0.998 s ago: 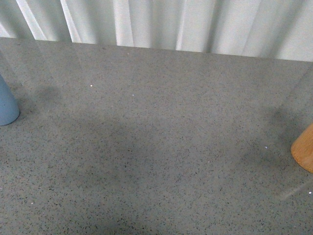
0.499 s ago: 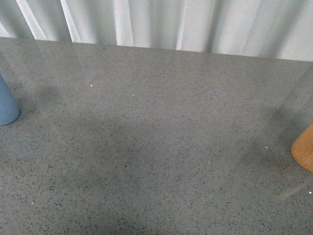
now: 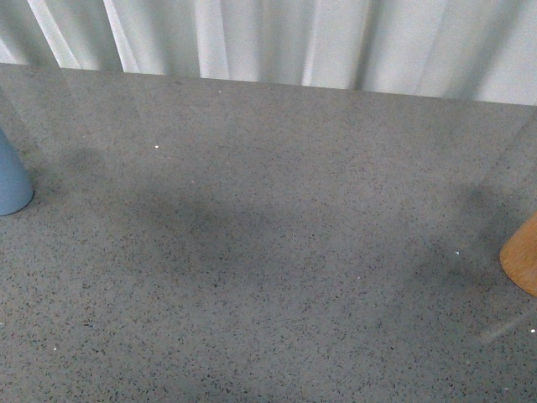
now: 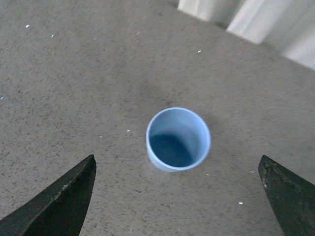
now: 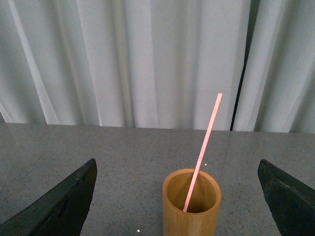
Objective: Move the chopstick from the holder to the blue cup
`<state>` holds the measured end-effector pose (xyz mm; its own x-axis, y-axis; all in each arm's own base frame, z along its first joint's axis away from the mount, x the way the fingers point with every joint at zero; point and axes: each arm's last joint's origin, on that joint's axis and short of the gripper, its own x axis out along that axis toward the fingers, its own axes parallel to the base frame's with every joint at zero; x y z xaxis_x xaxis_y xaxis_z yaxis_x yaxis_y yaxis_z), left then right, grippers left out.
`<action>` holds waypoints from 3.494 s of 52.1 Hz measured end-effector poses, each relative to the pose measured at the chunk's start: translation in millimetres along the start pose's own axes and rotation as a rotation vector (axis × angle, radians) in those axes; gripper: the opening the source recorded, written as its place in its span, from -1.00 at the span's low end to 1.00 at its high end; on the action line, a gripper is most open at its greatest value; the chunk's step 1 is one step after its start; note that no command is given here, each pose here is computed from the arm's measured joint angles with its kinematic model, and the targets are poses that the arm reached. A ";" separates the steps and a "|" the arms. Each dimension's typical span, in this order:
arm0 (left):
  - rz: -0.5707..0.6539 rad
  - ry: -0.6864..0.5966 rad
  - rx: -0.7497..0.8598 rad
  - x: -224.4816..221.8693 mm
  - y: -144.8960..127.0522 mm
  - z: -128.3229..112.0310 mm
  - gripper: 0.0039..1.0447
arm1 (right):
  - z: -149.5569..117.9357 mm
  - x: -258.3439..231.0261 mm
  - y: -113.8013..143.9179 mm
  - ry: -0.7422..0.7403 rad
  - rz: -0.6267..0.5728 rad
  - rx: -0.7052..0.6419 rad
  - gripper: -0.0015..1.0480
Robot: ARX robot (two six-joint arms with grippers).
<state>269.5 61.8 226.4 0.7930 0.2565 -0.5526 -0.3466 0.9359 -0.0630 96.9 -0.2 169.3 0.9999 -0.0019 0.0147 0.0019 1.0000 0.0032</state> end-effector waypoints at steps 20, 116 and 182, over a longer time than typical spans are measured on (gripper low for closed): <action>0.062 0.138 0.019 70.4 -2.6 0.4 0.87 | 0.0 0.0 0.0 0.000 0.000 0.000 0.81; 0.077 0.402 0.123 109.5 -64.3 -4.3 -0.94 | 0.0 0.0 0.0 0.000 0.000 0.000 0.81; -0.252 0.614 0.459 36.1 -303.2 -110.7 -0.40 | 0.0 0.0 0.0 0.000 0.000 0.000 0.81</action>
<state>347.8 -239.5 133.5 0.3568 -0.0295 -0.9337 0.1522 0.9880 0.0269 96.9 -0.2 169.3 0.9999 -0.0019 0.0147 0.0019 1.0000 0.0032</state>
